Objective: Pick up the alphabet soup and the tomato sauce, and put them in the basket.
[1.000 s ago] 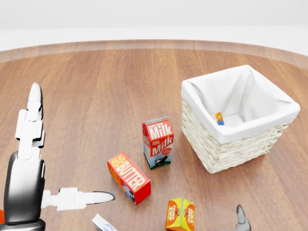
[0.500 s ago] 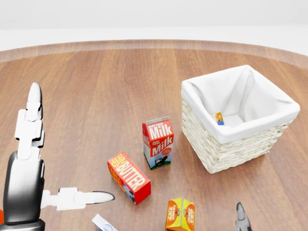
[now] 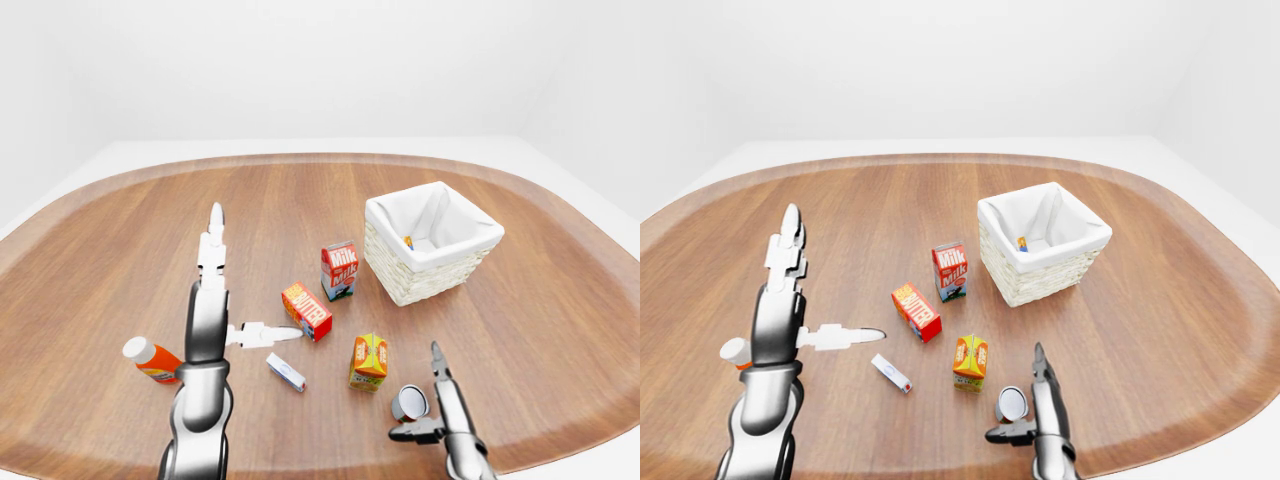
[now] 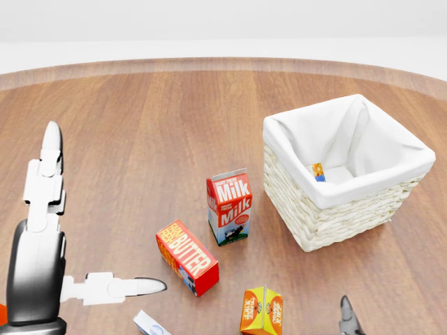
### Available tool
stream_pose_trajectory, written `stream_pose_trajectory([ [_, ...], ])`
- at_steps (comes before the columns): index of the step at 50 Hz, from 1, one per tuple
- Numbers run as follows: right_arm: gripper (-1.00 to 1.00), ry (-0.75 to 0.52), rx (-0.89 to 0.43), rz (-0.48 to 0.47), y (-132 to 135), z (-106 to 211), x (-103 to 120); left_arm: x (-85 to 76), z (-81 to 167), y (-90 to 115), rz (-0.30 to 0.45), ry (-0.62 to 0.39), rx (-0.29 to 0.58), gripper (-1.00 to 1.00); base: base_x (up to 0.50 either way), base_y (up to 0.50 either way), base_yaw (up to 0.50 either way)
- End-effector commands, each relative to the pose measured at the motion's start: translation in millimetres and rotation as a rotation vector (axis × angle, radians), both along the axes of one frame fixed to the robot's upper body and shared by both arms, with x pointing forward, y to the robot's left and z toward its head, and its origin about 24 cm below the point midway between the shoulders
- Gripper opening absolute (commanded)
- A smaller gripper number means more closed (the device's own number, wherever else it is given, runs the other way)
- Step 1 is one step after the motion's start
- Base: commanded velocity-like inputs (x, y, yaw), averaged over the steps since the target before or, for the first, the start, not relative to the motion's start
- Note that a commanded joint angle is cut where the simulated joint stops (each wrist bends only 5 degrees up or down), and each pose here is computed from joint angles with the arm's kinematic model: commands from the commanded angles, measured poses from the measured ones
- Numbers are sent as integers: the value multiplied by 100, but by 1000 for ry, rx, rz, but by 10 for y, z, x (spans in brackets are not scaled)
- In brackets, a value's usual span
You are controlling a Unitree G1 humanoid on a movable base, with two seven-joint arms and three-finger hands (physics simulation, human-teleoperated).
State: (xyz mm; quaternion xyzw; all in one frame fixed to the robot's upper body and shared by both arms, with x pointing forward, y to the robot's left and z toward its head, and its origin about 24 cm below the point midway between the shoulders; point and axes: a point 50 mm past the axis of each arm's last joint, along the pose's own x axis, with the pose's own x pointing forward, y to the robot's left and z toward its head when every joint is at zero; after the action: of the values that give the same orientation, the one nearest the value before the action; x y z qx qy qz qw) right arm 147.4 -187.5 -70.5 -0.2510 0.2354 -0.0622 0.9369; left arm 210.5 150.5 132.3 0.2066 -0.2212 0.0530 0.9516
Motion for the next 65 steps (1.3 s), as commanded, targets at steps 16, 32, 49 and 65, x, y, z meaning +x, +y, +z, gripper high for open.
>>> stream_pose_trajectory([
  [16, -84, 8, -33, 30, 72, -35, -4, 0, -1, 2, 3, 0, 2, 100, 0, 0, 0],
  [32, -100, -53, 24, 62, 164, 158, -90, 0, -1, 1, 2, 0, 2, 100, 0, 0, 0],
  [49, -100, -196, 59, 121, 257, 608, -227, 0, -1, 1, 2, 0, 2, 100, 0, 0, 0],
  [65, -100, -209, 51, 105, 218, 645, -239, 0, -1, 2, 3, 0, 2, 100, 0, 0, 0],
])
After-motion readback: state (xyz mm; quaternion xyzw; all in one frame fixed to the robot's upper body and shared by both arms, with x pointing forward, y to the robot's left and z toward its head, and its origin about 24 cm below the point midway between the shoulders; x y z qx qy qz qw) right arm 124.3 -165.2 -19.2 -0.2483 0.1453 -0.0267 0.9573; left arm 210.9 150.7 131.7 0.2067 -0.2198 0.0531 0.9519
